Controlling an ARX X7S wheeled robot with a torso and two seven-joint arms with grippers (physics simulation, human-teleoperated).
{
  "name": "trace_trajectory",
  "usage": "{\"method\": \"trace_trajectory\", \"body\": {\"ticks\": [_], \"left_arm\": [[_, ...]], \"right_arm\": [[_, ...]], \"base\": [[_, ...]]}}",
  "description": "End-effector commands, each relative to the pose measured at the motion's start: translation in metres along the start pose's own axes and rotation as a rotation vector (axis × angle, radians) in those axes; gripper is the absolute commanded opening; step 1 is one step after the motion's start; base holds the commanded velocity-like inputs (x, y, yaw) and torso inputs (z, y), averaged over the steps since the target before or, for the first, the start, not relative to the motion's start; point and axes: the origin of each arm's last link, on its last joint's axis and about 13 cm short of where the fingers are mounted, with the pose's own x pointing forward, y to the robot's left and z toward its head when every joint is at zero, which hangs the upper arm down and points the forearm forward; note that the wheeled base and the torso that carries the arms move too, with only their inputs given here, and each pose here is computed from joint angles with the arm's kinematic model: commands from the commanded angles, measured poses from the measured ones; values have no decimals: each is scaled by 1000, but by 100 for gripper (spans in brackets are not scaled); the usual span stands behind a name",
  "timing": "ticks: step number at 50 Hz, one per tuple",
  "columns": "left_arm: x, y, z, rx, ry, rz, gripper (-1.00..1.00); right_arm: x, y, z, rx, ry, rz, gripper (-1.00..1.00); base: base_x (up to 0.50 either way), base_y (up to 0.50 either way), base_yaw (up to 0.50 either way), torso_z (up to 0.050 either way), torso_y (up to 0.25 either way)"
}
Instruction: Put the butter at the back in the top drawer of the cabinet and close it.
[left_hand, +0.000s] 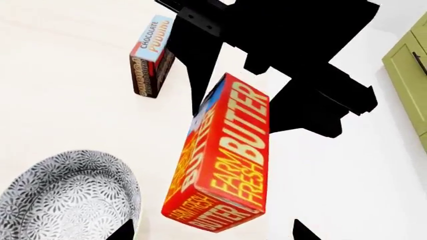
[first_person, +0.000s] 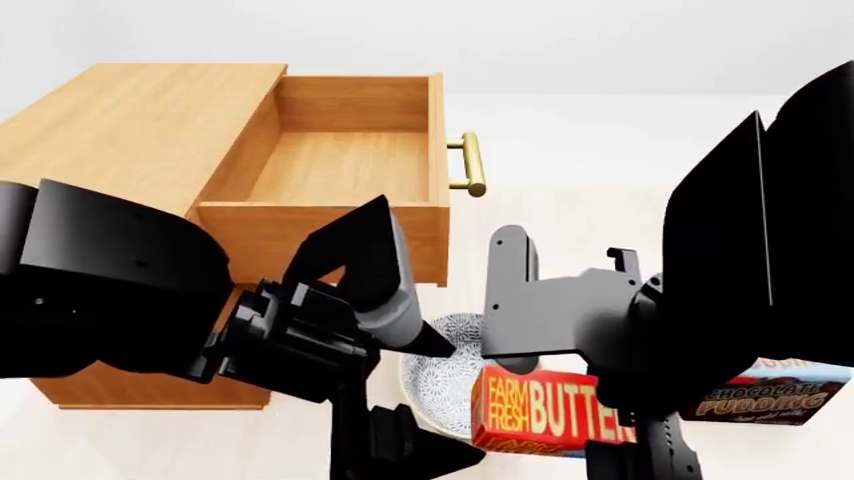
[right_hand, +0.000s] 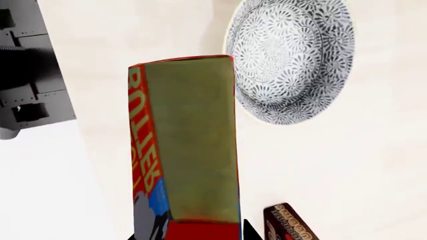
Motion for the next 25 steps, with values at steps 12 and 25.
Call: {"method": "trace_trajectory", "body": {"ticks": [12, 25], "left_arm": [[9, 0, -3, 17, 10, -30, 100], [11, 3, 0, 11, -13, -36, 100]], "right_arm": [[-7, 0, 7, -24, -38, -40, -100], [-8, 1, 9, -34, -48, -41, -100]], "base": [[0, 0, 0, 0, 0], [0, 0, 0, 1, 1]]}}
